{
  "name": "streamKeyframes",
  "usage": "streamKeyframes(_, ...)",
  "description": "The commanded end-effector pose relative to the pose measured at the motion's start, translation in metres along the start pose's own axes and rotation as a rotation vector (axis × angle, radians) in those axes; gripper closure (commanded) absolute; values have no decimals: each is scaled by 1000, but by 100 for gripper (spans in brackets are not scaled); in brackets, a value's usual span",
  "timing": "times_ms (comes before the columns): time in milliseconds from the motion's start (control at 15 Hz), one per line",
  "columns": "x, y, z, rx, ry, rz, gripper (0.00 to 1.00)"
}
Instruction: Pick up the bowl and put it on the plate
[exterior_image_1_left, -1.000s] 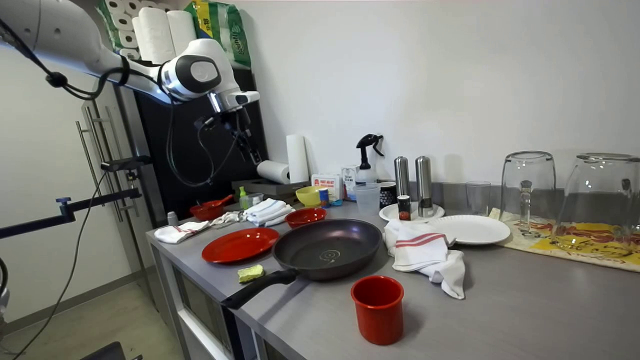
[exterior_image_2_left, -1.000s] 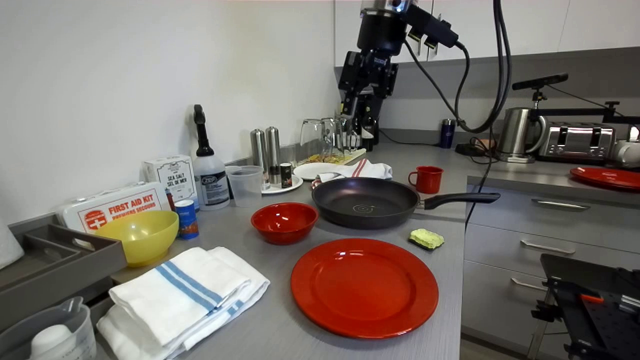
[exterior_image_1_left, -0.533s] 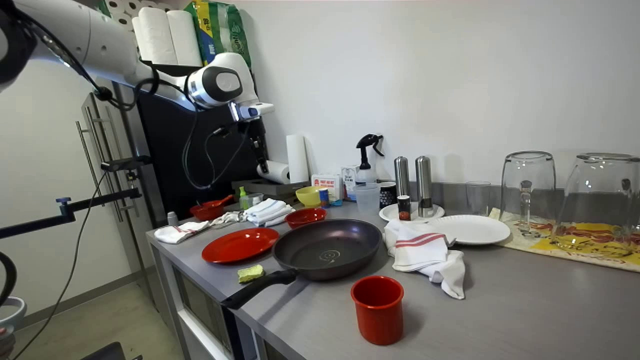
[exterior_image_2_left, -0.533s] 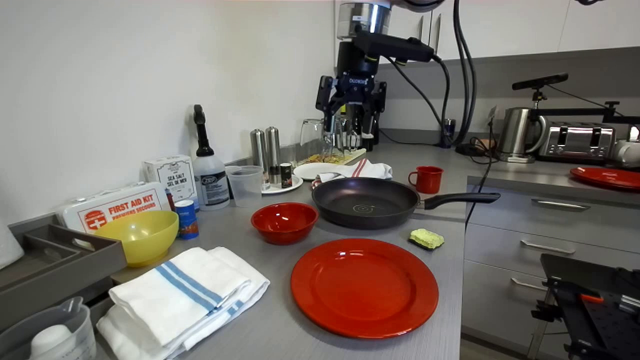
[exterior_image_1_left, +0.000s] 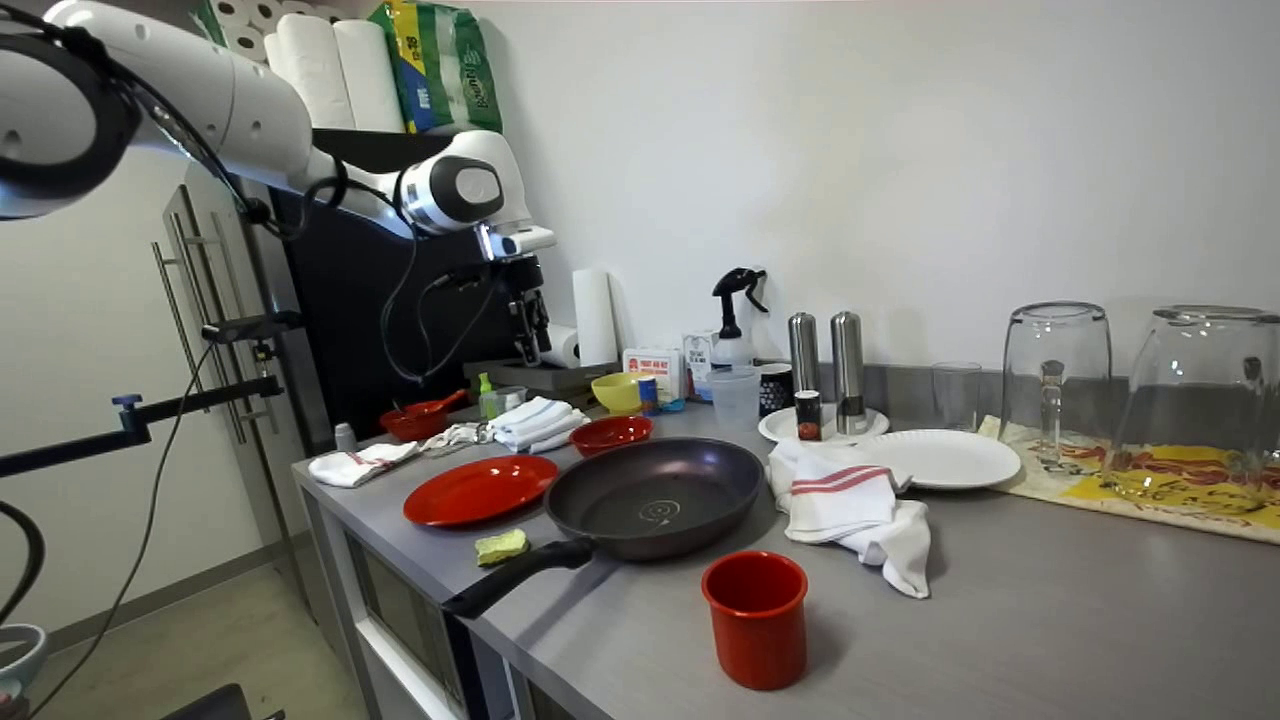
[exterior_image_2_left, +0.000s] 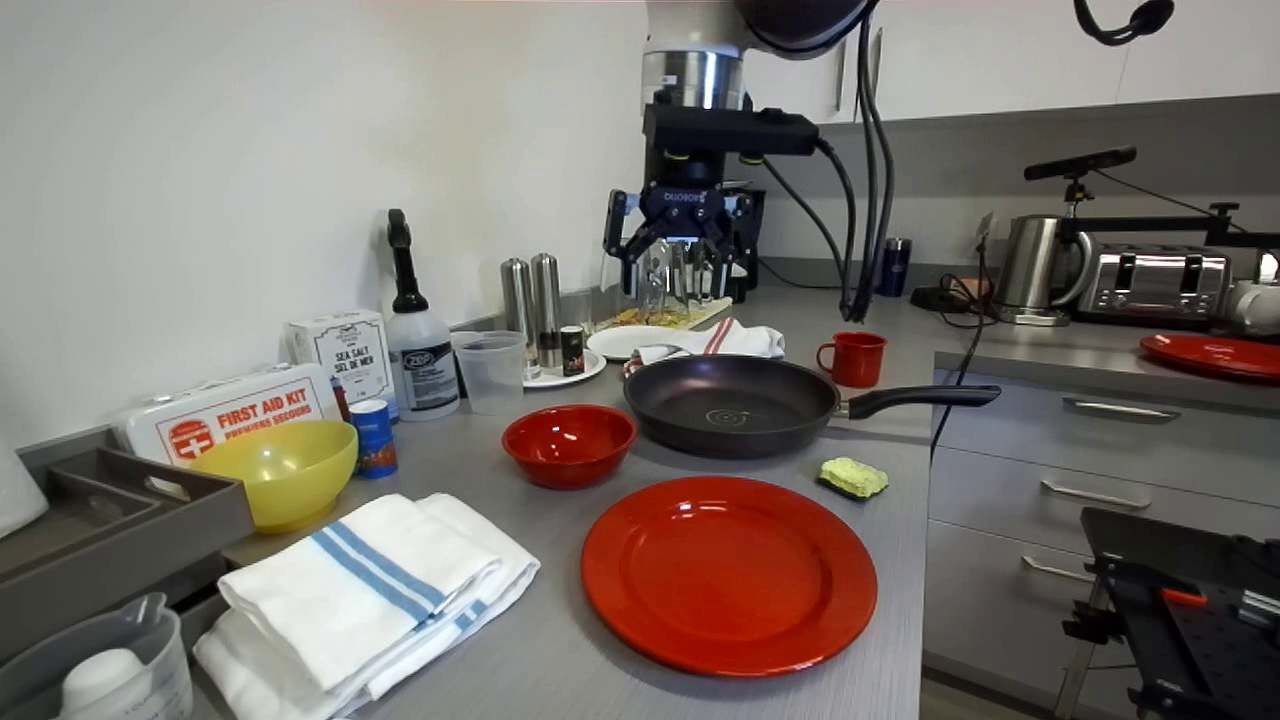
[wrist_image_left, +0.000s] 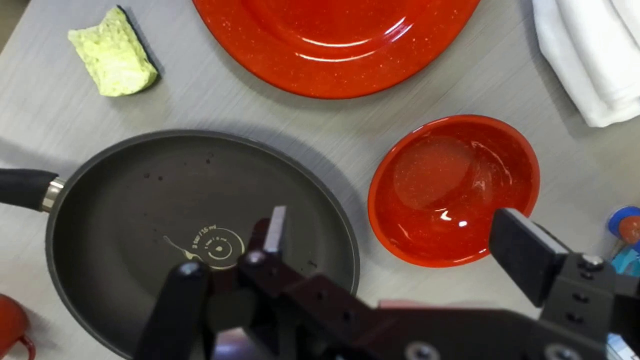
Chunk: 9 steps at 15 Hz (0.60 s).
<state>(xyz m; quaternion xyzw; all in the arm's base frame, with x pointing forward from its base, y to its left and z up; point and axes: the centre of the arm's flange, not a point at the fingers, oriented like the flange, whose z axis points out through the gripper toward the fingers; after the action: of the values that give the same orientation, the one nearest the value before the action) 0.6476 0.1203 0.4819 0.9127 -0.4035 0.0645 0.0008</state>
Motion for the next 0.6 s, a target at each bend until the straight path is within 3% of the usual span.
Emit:
streamKeyframes(0, 4, -14, 14, -8, 11, 72, 0)
streamKeyframes(533, 9, -20, 55, -31, 12, 98, 0)
